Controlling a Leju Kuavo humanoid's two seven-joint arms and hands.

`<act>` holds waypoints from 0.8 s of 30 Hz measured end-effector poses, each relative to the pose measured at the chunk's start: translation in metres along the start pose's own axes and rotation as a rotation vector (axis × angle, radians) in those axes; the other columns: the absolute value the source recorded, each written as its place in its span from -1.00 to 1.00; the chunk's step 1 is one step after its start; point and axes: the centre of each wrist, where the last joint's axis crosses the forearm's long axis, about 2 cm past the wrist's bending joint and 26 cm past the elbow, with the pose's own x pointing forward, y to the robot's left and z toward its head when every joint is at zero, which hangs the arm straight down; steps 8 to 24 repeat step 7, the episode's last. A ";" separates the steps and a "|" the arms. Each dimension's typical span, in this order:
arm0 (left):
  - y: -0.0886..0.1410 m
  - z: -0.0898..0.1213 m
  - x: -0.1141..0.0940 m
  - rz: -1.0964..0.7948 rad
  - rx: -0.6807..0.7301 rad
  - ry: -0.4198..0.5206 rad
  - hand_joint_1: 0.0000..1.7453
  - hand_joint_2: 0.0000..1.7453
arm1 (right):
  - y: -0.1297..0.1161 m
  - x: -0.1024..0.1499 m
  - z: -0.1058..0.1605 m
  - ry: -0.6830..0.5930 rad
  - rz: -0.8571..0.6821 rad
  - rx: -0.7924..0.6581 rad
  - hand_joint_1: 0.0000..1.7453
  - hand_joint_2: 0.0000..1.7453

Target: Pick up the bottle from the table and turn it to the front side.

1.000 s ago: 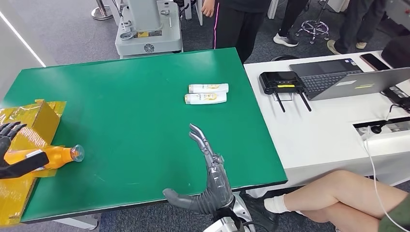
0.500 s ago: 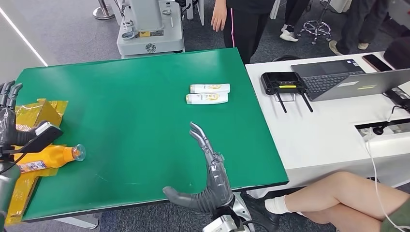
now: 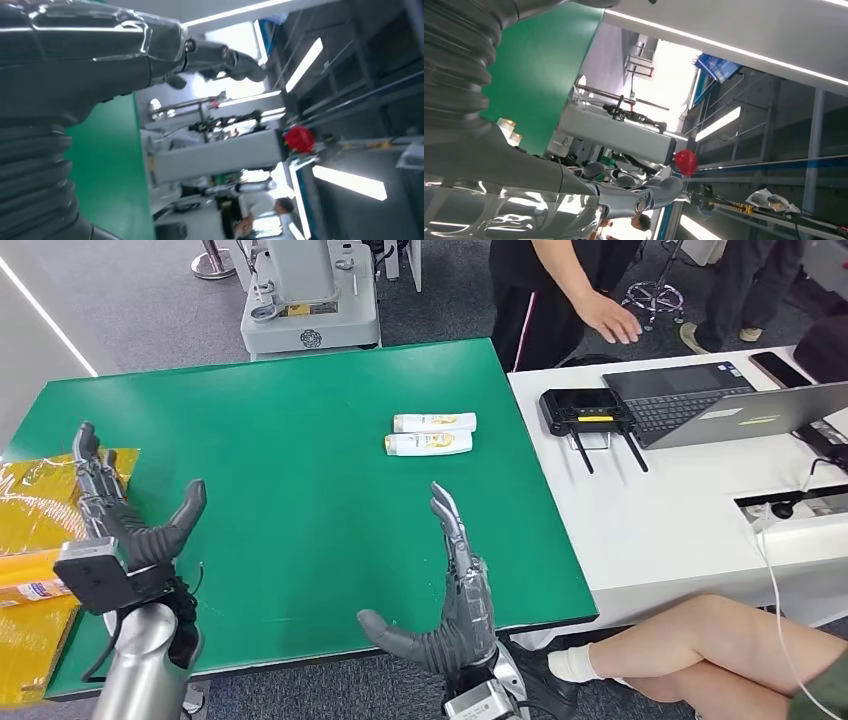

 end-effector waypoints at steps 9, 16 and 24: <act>-0.021 0.002 0.017 0.072 0.033 -0.018 -1.00 1.00 | -0.001 0.001 0.000 -0.003 -0.003 -0.007 -1.00 1.00; -0.021 0.002 0.017 0.072 0.033 -0.018 -1.00 1.00 | -0.001 0.001 0.000 -0.003 -0.003 -0.007 -1.00 1.00; -0.021 0.002 0.017 0.072 0.033 -0.018 -1.00 1.00 | -0.001 0.001 0.000 -0.003 -0.003 -0.007 -1.00 1.00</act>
